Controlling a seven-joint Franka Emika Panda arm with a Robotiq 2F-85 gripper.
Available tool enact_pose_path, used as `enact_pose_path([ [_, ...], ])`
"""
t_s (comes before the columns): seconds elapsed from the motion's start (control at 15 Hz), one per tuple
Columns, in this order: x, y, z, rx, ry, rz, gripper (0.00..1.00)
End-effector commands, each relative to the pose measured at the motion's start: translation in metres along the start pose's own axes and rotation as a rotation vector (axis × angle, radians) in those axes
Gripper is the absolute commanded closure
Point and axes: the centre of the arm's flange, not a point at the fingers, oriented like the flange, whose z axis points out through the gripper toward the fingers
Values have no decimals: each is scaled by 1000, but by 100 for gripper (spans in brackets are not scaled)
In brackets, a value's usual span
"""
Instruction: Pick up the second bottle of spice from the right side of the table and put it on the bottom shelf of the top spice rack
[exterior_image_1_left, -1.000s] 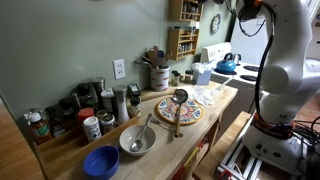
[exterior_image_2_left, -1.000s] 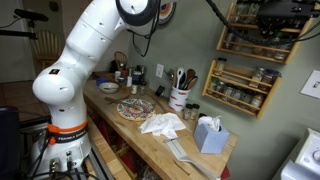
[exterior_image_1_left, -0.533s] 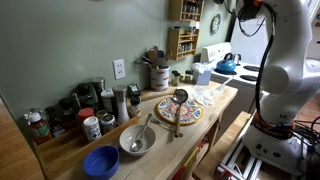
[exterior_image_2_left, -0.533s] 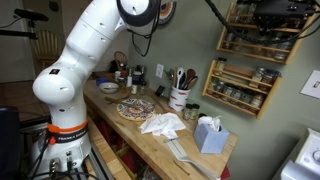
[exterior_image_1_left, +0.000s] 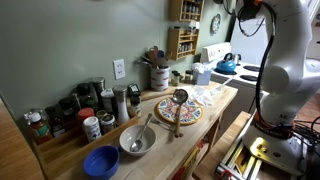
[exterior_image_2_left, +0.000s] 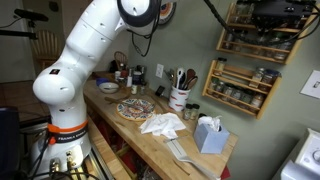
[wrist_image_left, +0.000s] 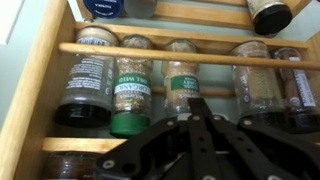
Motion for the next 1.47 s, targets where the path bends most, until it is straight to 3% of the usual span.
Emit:
enact_pose_path([
  [0.0, -1, -5, 5, 50, -17, 27, 100],
  [0.27, 1, -17, 19, 107, -30, 27, 100],
  [1.07, -9, -7, 39, -3, 69, 59, 100],
  [1.4, -6, -11, 40, 15, 84, 46, 100],
])
